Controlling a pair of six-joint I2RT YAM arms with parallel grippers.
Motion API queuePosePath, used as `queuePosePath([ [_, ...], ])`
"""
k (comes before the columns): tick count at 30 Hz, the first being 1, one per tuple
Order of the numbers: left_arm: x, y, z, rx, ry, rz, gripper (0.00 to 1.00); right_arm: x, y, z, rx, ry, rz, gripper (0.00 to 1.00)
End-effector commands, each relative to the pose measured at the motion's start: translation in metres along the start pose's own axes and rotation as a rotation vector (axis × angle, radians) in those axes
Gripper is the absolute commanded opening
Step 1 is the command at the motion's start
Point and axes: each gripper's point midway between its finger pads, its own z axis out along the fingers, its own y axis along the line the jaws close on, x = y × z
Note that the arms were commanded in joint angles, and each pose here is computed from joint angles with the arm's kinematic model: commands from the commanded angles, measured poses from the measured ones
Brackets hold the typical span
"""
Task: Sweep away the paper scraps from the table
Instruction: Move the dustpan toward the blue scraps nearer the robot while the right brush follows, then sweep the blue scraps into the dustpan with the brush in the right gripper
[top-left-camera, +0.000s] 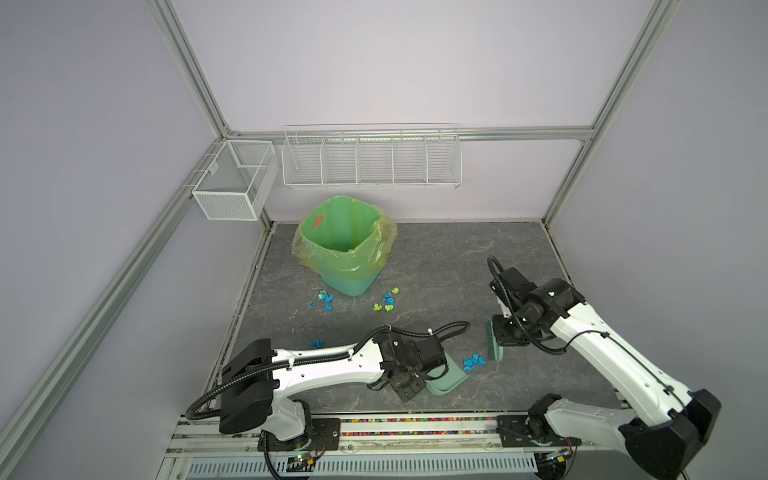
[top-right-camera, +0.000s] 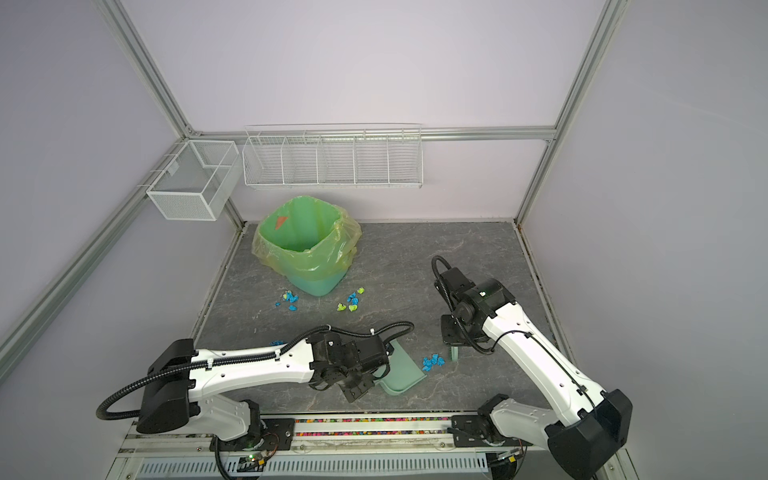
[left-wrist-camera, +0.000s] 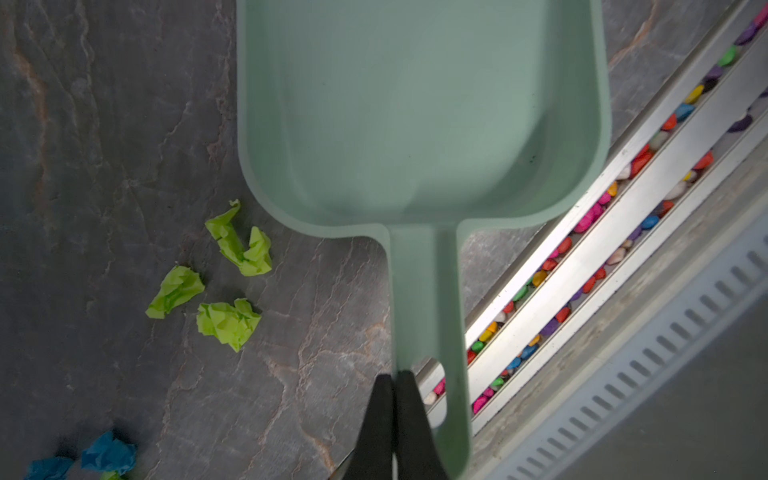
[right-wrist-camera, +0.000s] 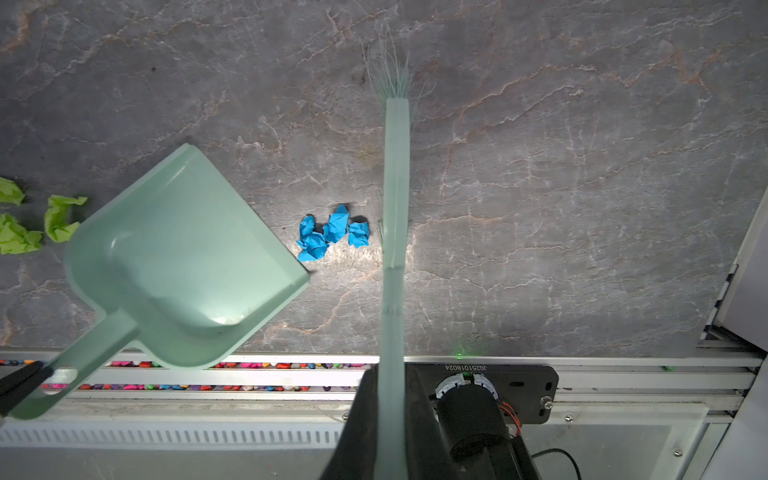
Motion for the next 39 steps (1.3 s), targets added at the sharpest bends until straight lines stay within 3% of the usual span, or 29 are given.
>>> queuePosePath([
  [1,-0.01,-0.009,-0.003,0.036,-0.019,0.005,0.0,-0.006,0.024,0.002,-0.068,-0.005,0.005,0.07],
  [6,-0.01,-0.006,0.0,0.014,0.003,0.01,0.0,-0.011,0.087,-0.022,-0.277,-0.034,-0.066,0.07],
  [9,-0.011,-0.008,0.004,0.017,0.006,0.007,0.0,-0.015,0.092,-0.042,-0.313,-0.093,-0.069,0.07],
  [17,-0.013,-0.008,0.012,0.01,0.02,-0.011,0.0,-0.012,0.033,-0.058,-0.102,-0.194,-0.018,0.07],
  [24,-0.008,-0.005,0.009,-0.006,0.045,0.015,0.0,0.006,-0.011,-0.049,0.108,-0.125,-0.019,0.07],
  [32,-0.009,-0.004,0.008,-0.008,0.047,0.018,0.0,0.017,0.002,-0.018,0.113,-0.019,-0.058,0.07],
  [39,-0.009,-0.006,0.014,-0.004,0.05,0.01,0.0,0.012,0.041,-0.003,0.002,-0.006,-0.081,0.07],
])
